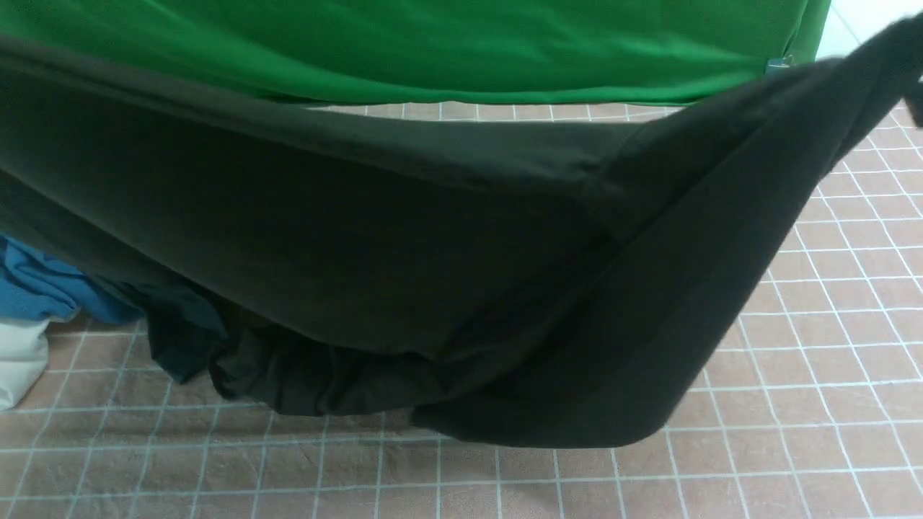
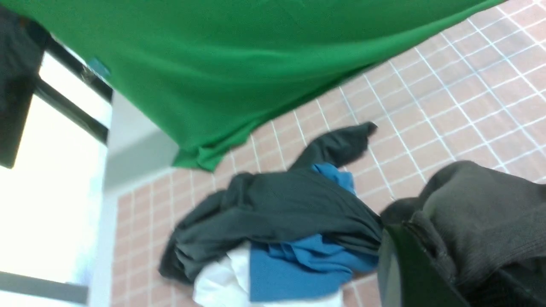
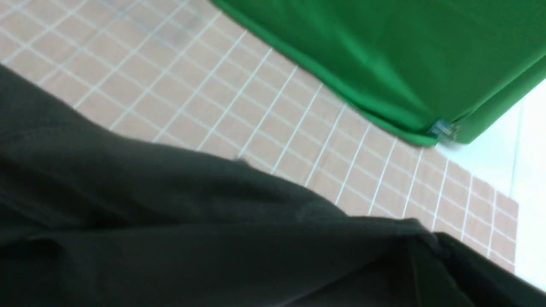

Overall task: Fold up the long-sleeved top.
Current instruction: Spread the long sleeves with your arms and place them on the tabletop

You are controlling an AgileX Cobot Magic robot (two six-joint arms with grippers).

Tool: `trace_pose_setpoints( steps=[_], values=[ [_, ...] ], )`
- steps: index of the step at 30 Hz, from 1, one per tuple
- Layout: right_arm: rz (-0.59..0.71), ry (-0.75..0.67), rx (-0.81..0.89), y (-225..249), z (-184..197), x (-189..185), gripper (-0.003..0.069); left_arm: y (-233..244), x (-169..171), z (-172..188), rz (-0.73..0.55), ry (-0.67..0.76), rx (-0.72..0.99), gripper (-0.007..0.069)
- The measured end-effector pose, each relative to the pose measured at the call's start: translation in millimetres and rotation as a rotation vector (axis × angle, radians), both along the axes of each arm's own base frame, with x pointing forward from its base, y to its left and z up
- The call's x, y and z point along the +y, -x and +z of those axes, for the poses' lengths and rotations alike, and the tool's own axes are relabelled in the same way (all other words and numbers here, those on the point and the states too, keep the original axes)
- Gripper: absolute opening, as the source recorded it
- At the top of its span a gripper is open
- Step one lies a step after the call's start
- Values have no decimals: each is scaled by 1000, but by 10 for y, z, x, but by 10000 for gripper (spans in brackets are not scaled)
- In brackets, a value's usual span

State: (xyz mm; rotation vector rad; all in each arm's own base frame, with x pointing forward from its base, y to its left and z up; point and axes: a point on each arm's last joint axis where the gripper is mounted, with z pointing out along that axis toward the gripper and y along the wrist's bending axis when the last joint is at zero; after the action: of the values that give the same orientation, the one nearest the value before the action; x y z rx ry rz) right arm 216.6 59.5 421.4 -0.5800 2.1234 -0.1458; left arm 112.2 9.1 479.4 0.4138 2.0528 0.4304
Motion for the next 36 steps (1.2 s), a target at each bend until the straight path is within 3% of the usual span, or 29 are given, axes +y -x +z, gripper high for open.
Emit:
trace_pose_setpoints(
  steps=[5,12,16,18,21,23,24,25,26,27,29,31,32,33,36],
  values=[
    [-32,2,98,54,-144,-24,31,-62,-28,-158,27,88,61,50],
    [-38,-36,277,56,-546,37,31,-433,-281,-984,-142,212,380,50],
    [-12,-71,193,-197,-618,141,31,-855,-340,-1286,-146,237,416,50],
    [4,-112,46,-522,-601,206,31,-1261,-335,-1284,-137,187,343,50],
    [-10,-180,-171,-956,-387,206,31,-1788,-320,-904,-138,88,161,50],
    [-28,-216,-305,-1192,-98,144,31,-2106,-312,-463,-139,21,-24,50],
    [-47,-251,-453,-1296,325,71,31,-2256,-304,-93,-134,-24,-162,50],
    [-49,-255,-468,-1303,374,61,31,-2268,-299,-44,-132,-35,-180,50],
    [-60,-281,-599,-1294,775,-20,31,-2307,-289,282,-124,-60,-289,50],
    [-67,-282,-620,-1284,834,-33,31,-2305,-283,325,-120,-64,-299,50],
    [-74,-321,-881,-963,1635,-213,31,-2089,-257,999,-106,-71,-508,50],
    [-79,-329,-992,-679,1997,-292,31,-1810,-243,1350,-114,-75,-627,50],
    [-80,-330,-1003,-645,2033,-301,31,-1769,-241,1389,-115,-77,-640,50],
    [-84,-307,-1084,-355,2291,-362,31,-1368,-238,1690,-138,-104,-745,50],
    [-99,-243,-1079,-120,2410,-410,31,-1009,-254,1818,-212,-182,-766,50]
  ],
)
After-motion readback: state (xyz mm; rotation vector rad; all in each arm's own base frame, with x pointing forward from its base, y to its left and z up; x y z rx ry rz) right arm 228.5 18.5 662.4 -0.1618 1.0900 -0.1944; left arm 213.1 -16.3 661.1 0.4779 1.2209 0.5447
